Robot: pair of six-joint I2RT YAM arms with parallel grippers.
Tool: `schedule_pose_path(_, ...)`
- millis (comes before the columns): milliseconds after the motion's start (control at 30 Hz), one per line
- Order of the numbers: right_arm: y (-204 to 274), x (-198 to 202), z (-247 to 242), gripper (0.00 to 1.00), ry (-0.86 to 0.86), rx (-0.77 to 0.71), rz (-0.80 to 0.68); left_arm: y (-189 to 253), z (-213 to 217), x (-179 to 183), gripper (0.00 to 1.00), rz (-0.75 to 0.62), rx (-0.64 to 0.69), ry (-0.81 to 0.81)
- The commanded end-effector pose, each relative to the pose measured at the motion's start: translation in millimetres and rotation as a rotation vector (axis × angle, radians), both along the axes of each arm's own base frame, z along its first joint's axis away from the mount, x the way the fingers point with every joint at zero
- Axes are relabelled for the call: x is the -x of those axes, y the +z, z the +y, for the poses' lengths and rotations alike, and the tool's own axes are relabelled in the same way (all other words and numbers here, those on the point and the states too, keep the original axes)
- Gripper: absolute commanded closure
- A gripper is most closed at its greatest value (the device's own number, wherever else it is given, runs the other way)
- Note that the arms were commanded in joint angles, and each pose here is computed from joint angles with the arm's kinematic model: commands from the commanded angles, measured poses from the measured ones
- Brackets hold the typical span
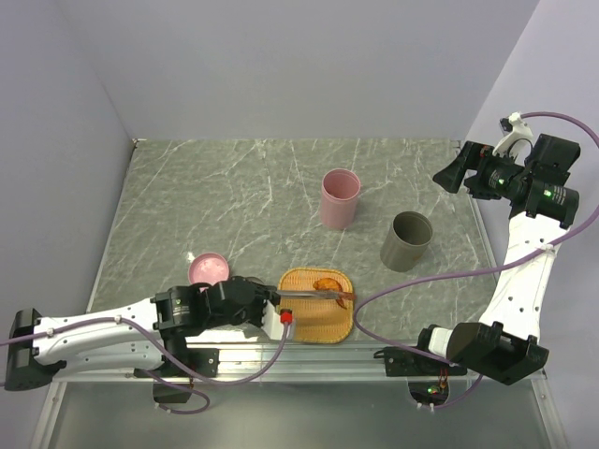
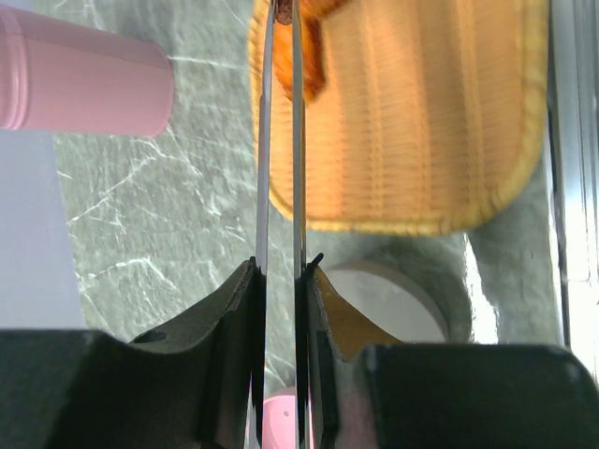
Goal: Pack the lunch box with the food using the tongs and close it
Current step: Pick up the food using the clamp, then place the food into the lunch box
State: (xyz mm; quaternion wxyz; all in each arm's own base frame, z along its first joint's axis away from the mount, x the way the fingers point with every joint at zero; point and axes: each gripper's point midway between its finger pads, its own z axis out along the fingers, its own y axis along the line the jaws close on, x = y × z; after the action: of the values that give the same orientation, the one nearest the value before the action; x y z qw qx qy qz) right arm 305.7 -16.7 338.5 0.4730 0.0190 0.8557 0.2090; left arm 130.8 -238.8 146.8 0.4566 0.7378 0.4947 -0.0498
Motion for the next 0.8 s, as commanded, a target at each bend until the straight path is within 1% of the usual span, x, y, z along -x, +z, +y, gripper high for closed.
schedule_pose_path(0, 22.0, 3.6, 6.3, 0.00, 0.015, 0.001, -0.051, 50.1, -29.8, -5.2, 0.98, 0.056, 0.173, 0.036)
schedule_pose_path(100, 31.4, 4.6, 7.0, 0.00, 0.011, 0.004, -0.070, 78.1, -44.4, -9.8, 0.99, 0.094, 0.243, 0.052)
schedule_pose_path(133, 34.2, 4.4, 6.7, 0.00, 0.010, 0.008, -0.077, 76.1, -49.3, -15.2, 0.99, 0.128, 0.240, 0.081)
schedule_pose_path(167, 40.1, 4.4, 6.9, 0.00, 0.008, 0.012, -0.093, 92.8, -55.2, -19.6, 0.99, 0.136, 0.274, 0.093)
schedule_pose_path(200, 44.4, 4.3, 7.1, 0.00, 0.004, 0.012, -0.106, 88.7, -63.8, -22.1, 0.99, 0.181, 0.269, 0.107)
schedule_pose_path(233, 48.4, 4.9, 7.1, 0.00, 0.002, 0.015, -0.117, 92.6, -66.0, -30.6, 0.99, 0.194, 0.281, 0.134)
schedule_pose_path(267, 50.7, 5.3, 8.3, 0.00, 0.004, 0.013, -0.125, 107.2, -73.4, -35.0, 0.99, 0.201, 0.316, 0.140)
schedule_pose_path(300, 51.3, 4.5, 8.6, 0.00, 0.004, 0.008, -0.126, 102.6, -80.9, -39.6, 0.99, 0.231, 0.313, 0.162)
schedule_pose_path(367, 52.5, 4.2, 8.7, 0.00, 0.005, 0.007, -0.127, 117.5, -90.3, -49.3, 0.99, 0.237, 0.350, 0.184)
schedule_pose_path(433, 51.6, 3.3, 7.6, 0.00, 0.002, 0.006, -0.124, 114.2, -102.6, -55.0, 0.99, 0.280, 0.353, 0.197)
schedule_pose_path(467, 51.7, 3.5, 8.2, 0.00, 0.003, 0.007, -0.126, 125.0, -108.3, -59.5, 0.99, 0.286, 0.378, 0.200)
schedule_pose_path(533, 53.9, 2.6, 7.4, 0.00, -0.001, 0.009, -0.133, 120.6, -120.8, -66.9, 0.99, 0.338, 0.373, 0.218)
schedule_pose_path(567, 55.6, 1.8, 6.9, 0.00, -0.005, 0.006, -0.135, 136.3, -127.5, -71.0, 0.99, 0.343, 0.405, 0.216)
schedule_pose_path(633, 61.0, 0.3, 6.2, 0.00, -0.005, 0.008, -0.143, 133.4, -140.7, -76.5, 0.99, 0.387, 0.403, 0.223)
schedule_pose_path(667, 62.6, -0.6, 6.1, 0.00, -0.004, 0.007, -0.146, 144.7, -146.5, -79.9, 0.99, 0.384, 0.426, 0.220)
schedule_pose_path(700, 63.3, -2.6, 4.3, 0.00, -0.009, 0.012, -0.147, 138.7, -153.7, -84.0, 0.99, 0.402, 0.418, 0.230)
schedule_pose_path(767, 68.6, -3.4, 3.4, 0.00, -0.012, 0.019, -0.161, 147.8, -161.7, -89.6, 0.99, 0.417, 0.444, 0.232)
